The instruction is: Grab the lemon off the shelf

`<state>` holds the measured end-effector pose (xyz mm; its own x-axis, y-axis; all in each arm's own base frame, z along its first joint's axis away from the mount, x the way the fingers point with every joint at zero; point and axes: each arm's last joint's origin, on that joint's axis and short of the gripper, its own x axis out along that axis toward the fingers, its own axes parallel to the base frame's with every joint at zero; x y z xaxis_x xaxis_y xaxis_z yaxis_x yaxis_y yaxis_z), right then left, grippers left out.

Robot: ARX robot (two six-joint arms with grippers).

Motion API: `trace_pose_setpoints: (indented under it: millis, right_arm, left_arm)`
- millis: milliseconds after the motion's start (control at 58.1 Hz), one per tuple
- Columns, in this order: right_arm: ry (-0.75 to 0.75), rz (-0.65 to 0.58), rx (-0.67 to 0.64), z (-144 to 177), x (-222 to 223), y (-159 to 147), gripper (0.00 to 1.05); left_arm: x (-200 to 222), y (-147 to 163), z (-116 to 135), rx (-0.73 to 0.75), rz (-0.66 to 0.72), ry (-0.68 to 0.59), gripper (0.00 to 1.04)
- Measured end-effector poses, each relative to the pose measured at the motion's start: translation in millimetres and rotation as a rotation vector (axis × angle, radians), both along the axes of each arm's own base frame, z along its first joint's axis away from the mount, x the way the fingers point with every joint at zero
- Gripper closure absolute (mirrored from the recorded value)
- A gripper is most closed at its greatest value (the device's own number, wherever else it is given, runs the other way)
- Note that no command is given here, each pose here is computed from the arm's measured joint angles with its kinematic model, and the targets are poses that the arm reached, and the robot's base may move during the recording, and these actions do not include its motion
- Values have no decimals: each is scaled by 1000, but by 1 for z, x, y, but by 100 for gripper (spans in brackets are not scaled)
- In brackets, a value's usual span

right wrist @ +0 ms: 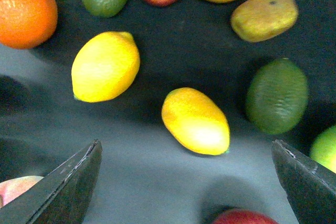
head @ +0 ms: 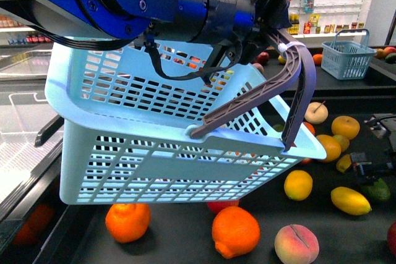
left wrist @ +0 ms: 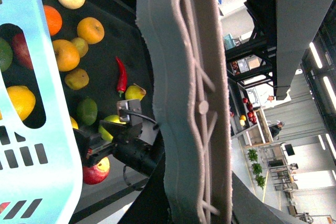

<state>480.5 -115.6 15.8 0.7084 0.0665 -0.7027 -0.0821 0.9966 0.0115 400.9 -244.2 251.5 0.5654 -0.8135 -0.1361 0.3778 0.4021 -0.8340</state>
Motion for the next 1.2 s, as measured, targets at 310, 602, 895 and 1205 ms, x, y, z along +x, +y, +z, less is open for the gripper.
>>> trace_pose_setpoints:
  millis: [310, 602, 895, 1205]
  right_arm:
    - [14, 84, -19, -30, 27, 6, 7]
    - [39, 139, -59, -55, 35, 4, 7]
    - [39, 169, -84, -71, 45, 1, 7]
    - [50, 175, -90, -92, 42, 2, 7]
  left_arm:
    - [0, 0, 0, 0, 0, -1, 95]
    - [0, 0, 0, 0, 0, 0, 95]
    - [0, 0, 0, 0, 0, 0, 95]
    - [0, 0, 0, 0, 0, 0, 95]
